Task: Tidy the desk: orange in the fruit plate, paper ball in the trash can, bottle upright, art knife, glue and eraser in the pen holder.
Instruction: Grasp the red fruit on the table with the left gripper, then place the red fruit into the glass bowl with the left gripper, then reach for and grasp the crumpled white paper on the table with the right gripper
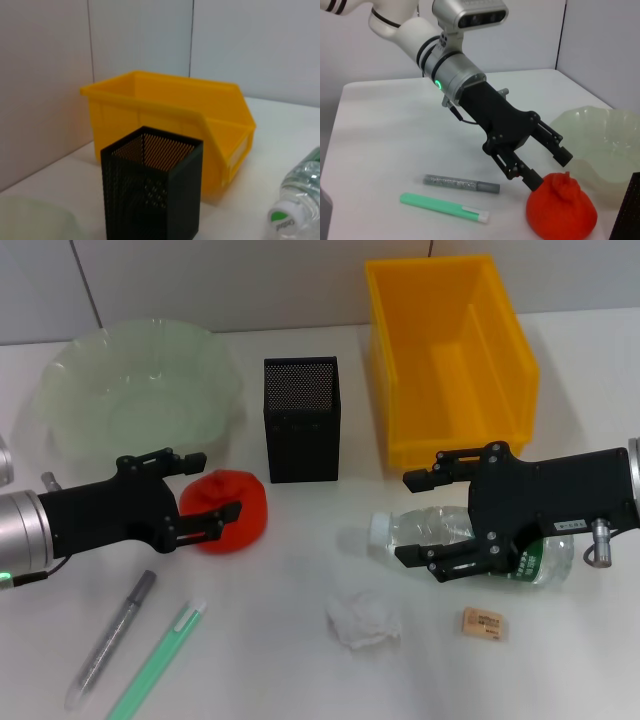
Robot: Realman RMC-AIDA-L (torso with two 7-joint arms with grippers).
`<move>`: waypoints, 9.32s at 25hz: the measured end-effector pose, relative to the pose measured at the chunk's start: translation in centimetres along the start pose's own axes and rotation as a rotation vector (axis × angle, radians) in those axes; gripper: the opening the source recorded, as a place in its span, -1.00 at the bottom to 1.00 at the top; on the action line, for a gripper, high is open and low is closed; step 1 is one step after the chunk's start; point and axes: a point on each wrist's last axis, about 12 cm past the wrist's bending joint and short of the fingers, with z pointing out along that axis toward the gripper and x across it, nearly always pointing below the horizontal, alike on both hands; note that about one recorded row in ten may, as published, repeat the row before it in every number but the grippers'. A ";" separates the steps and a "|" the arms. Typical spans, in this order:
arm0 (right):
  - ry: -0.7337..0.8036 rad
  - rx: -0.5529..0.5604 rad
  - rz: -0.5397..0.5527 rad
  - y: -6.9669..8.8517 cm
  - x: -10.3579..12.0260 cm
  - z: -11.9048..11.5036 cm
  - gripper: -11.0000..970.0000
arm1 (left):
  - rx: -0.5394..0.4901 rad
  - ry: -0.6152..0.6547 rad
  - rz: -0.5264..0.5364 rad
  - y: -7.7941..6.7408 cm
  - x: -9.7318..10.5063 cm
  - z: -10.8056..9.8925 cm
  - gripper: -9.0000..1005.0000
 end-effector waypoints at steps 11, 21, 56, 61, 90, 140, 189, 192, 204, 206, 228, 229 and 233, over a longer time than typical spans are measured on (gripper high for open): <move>-0.030 -0.006 0.016 0.1 0.0 -0.9 0.60 | -0.052 0.037 0.005 0.3 0.9 0.6 0.57; -0.033 -0.009 0.017 0.2 0.0 -1.0 0.60 | -0.060 0.055 0.008 0.4 1.0 1.2 0.51; -0.034 0.000 0.012 0.1 0.0 -1.0 0.60 | -0.019 0.103 0.029 -0.1 1.1 2.4 -0.60; -0.035 -0.001 0.019 0.1 0.2 -1.0 0.60 | 0.032 0.070 0.056 -1.1 0.9 1.8 -0.71; -0.040 -0.009 0.024 0.5 0.4 -1.1 0.60 | -0.292 -0.221 0.099 4.1 -3.9 -0.1 -0.80; -0.036 -0.018 0.041 0.6 0.7 -1.1 0.60 | -0.394 -0.184 0.034 5.6 -2.9 1.3 0.65; 0.269 -0.043 0.158 0.5 0.2 -2.1 0.57 | 0.231 -0.094 0.112 -0.1 -6.0 0.3 0.66; 0.291 -0.060 0.147 -0.1 -0.4 -1.0 0.57 | 0.231 -0.094 0.111 -0.1 -6.0 0.3 0.66; 0.367 -0.076 0.115 -1.1 0.2 3.3 0.55 | 0.233 -0.056 0.111 -0.2 -5.7 0.7 0.66; 0.371 -0.083 0.104 -1.1 0.2 3.9 0.55 | 0.235 -0.055 0.110 -0.2 -5.7 0.8 0.66; 0.378 -0.120 0.039 -0.6 -0.5 7.6 0.51 | 0.223 -0.054 0.112 -0.3 -4.8 0.9 0.66; 0.376 -0.122 0.042 -0.6 -0.5 7.7 0.51 | 0.221 -0.053 0.112 -0.3 -4.7 0.9 0.66; 0.375 -0.123 0.044 -0.6 -0.5 7.7 0.51 | 0.215 -0.056 0.112 -0.3 -4.7 0.9 0.66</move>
